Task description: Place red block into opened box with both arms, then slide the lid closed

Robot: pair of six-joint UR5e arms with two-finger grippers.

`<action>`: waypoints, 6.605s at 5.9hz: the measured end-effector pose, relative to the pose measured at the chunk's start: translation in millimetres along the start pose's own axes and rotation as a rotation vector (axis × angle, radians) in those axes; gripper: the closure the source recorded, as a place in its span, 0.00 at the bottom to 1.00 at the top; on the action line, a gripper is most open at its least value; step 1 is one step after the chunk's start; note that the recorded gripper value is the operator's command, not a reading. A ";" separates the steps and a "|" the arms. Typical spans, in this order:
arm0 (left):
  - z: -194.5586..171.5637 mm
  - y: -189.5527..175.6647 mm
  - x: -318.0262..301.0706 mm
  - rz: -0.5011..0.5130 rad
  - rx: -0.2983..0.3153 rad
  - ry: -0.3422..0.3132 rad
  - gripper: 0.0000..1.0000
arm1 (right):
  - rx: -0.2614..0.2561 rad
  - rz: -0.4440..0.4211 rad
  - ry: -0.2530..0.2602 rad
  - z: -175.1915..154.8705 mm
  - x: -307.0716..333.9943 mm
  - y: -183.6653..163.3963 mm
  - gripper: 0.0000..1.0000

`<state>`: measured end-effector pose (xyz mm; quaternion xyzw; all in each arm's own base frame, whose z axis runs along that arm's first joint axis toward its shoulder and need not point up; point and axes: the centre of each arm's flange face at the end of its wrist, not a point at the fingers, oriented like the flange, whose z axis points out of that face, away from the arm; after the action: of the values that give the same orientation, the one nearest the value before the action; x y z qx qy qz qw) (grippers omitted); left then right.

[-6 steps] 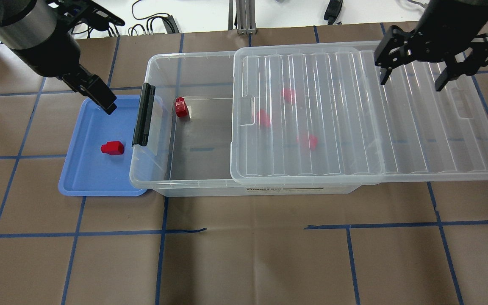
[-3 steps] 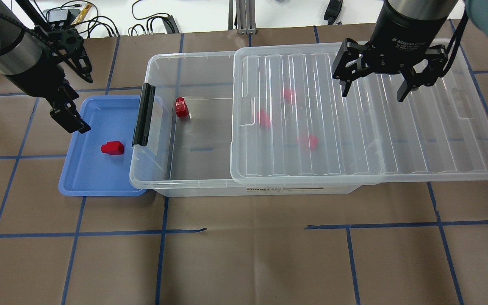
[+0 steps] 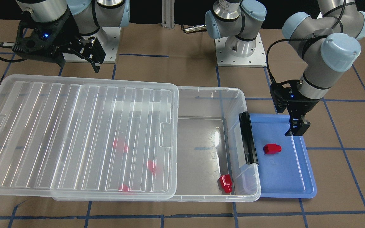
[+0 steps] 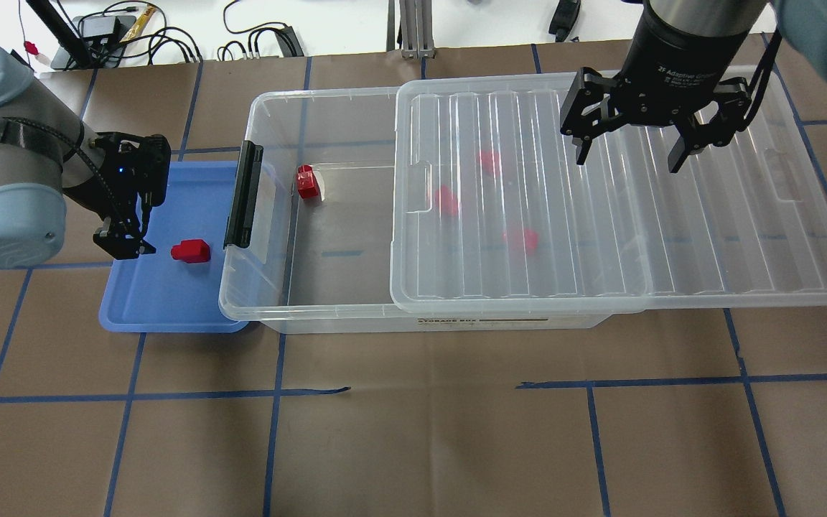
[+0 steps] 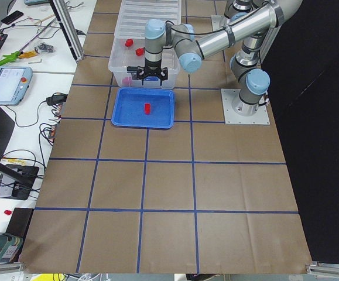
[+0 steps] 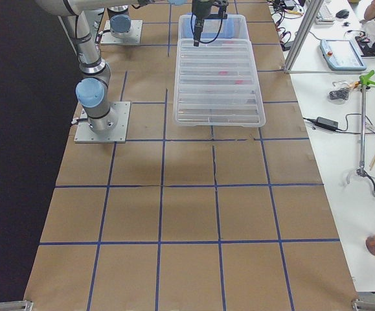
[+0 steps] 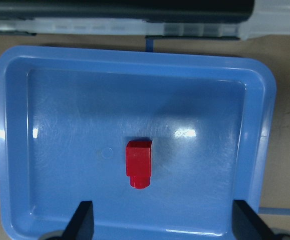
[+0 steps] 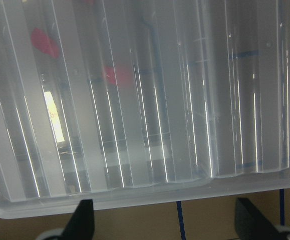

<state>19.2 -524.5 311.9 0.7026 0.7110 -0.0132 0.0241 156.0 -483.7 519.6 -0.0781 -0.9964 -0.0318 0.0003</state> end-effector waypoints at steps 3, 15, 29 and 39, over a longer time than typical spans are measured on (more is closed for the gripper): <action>73.8 9.4 -14.0 0.023 0.029 0.096 0.03 | 0.000 -0.007 0.002 0.7 1.1 -1.4 0.00; -38.5 -52.0 -27.9 -0.027 0.018 0.038 0.99 | -0.003 -0.002 0.001 1.4 2.1 -1.7 0.00; -6.7 -238.3 -27.4 -0.073 0.034 0.126 0.06 | -0.013 0.000 0.006 5.0 3.6 -1.4 0.00; -226.7 -163.5 13.5 -1.393 0.027 -0.087 0.02 | -0.033 -0.065 0.068 133.1 385.9 -123.0 0.00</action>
<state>-148.0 -501.1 535.0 0.0822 0.9942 -0.0626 0.0296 -243.7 -536.4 381.1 -0.0445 -0.9972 -0.0507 0.0321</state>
